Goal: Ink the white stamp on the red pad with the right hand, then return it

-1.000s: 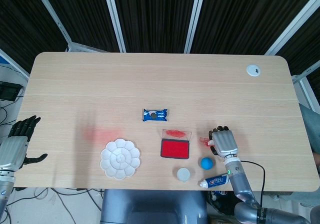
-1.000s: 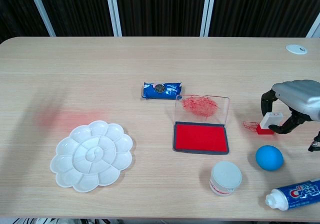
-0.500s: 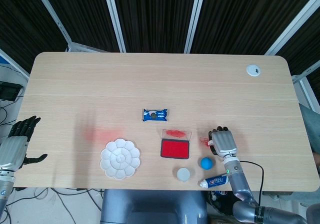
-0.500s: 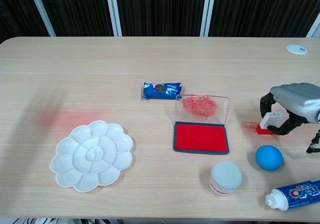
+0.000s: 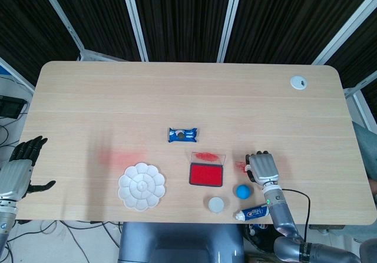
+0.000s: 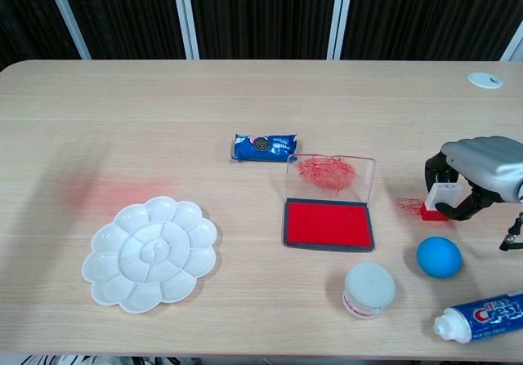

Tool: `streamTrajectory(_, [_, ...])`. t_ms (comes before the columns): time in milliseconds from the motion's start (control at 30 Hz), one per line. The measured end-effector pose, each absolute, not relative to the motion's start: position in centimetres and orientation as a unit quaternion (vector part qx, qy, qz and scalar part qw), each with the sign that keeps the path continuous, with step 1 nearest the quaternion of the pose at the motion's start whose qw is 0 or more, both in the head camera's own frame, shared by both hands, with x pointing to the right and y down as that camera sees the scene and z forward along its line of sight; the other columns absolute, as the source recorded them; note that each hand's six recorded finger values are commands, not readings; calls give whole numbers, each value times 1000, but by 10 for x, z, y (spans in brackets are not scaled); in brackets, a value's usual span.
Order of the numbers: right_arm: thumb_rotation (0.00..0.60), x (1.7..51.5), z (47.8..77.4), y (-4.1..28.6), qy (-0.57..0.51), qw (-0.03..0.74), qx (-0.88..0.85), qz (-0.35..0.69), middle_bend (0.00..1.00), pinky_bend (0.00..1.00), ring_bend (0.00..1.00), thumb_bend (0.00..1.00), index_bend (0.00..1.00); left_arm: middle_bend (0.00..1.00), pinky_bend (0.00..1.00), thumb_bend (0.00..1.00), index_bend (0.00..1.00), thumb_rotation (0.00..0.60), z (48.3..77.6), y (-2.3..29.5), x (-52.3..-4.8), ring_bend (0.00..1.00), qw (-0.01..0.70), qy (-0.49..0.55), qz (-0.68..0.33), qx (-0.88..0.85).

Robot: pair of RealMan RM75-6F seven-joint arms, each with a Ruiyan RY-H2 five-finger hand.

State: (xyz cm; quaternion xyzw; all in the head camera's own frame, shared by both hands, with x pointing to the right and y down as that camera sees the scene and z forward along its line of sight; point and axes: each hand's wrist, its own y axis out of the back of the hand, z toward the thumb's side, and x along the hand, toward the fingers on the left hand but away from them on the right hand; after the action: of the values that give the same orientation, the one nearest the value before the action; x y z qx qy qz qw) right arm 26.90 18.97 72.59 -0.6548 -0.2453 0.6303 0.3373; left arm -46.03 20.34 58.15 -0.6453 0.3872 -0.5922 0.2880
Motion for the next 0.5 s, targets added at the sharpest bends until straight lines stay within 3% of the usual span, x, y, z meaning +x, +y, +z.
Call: streamTrajectory(500, [600, 260, 692, 182, -283, 358, -676, 579, 599, 459, 457, 592, 721, 0, 0, 0, 0, 600, 581, 204, -460, 0, 287, 388, -592, -645])
